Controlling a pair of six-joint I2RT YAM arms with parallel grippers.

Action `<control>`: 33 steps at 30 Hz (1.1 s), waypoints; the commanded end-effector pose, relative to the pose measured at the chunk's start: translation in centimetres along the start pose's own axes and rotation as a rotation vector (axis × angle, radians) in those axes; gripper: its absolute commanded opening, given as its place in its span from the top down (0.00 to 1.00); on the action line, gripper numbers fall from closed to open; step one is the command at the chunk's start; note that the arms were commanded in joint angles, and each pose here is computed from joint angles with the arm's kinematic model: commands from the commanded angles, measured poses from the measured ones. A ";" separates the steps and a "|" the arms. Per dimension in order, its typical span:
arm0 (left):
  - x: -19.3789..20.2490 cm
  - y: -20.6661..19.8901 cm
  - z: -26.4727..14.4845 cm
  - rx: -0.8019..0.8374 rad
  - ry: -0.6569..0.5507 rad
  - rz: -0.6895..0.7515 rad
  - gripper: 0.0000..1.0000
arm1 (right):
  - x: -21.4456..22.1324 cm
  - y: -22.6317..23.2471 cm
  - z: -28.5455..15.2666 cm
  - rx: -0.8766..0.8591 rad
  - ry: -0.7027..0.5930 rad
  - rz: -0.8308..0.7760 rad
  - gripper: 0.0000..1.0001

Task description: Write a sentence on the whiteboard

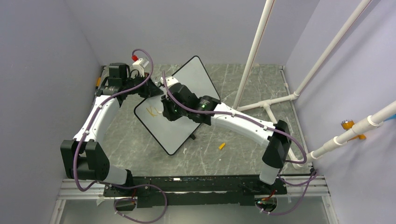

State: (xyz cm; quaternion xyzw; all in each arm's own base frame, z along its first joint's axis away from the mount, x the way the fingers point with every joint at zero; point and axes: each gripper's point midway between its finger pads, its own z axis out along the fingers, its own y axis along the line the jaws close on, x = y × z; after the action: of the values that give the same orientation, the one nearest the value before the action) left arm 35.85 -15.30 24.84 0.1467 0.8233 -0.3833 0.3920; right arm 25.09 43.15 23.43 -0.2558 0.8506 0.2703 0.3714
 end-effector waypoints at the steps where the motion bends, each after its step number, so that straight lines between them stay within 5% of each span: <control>1: -1.8 -0.5 -0.7 -0.017 -0.061 0.109 1.00 | -4.8 1.7 -2.4 -0.052 -0.129 -0.003 1.00; 15: -1.8 -0.6 -0.7 -0.013 -0.061 0.108 1.00 | -7.7 2.9 -0.9 -0.066 -0.170 -0.021 1.00; 33: -1.8 -0.8 -0.8 -0.009 -0.065 0.110 1.00 | -3.9 0.8 0.7 0.015 -0.077 -0.002 1.00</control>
State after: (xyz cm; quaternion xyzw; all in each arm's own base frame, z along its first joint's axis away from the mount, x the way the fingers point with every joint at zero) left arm 35.93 -15.08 24.65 0.1454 0.8243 -0.3803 0.3933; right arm 26.89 46.12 26.97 -0.2553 0.8273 0.2939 0.4049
